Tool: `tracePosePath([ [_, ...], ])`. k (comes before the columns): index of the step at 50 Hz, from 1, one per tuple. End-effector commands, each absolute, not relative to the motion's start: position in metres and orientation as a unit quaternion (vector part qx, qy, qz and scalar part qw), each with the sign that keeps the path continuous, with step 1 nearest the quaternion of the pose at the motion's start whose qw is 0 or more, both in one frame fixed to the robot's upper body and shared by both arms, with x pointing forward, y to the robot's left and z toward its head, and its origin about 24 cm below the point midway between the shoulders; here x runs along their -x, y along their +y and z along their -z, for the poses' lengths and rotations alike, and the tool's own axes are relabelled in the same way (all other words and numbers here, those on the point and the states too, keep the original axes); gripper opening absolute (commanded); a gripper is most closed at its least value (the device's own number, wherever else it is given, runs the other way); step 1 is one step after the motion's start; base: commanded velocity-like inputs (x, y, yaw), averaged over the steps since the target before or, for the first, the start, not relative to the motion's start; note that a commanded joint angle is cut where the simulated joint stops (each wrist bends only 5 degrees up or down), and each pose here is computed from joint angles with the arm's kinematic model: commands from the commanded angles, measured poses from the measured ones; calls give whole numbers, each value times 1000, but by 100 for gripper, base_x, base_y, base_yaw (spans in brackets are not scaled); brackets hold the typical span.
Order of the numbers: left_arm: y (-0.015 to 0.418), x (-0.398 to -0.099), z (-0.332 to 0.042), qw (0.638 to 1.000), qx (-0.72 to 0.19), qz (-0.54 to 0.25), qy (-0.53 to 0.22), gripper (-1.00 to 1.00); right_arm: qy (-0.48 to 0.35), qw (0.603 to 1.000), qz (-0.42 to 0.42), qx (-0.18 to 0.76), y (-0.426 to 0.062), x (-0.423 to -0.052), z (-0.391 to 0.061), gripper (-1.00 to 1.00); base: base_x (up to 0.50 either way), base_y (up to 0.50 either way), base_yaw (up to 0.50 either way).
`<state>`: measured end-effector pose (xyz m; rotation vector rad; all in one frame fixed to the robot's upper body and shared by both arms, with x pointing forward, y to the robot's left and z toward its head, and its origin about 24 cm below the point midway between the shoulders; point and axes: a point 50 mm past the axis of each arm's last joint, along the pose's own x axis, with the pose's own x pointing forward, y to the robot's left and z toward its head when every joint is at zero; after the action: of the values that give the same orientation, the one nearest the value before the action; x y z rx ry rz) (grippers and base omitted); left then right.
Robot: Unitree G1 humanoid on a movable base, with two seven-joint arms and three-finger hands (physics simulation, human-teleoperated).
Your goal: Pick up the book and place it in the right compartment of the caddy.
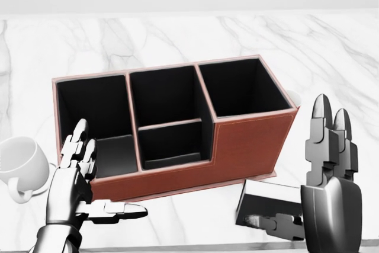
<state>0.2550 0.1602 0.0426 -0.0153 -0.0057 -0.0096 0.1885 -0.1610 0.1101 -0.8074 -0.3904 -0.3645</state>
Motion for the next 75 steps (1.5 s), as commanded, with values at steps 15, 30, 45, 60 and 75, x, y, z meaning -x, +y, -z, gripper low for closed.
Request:
tracePosePath([
  [15, 160, -255, -43, 1000, 7, 6, -2, 100, -78, 893, 120, 427, -151, -209, -42, 100, 11, 0, 0],
  [30, 160, -255, -42, 1000, 7, 7, -2, 100, -64, 901, 108, 415, -154, -208, -38, 100, 0, 0, 0],
  [45, 159, -256, -42, 1000, 7, 7, -2, 100, -8, 889, 121, 442, -172, -220, -19, 100, 0, 0, 0],
  [60, 160, -255, -43, 1000, 8, 7, -2, 100, 49, 873, 96, 475, -172, -223, 15, 100, 0, 0, 0],
  [75, 161, -255, -43, 1000, 8, 3, -3, 100, 88, 864, 75, 490, -176, -227, 33, -28, 0, 0, 0],
])
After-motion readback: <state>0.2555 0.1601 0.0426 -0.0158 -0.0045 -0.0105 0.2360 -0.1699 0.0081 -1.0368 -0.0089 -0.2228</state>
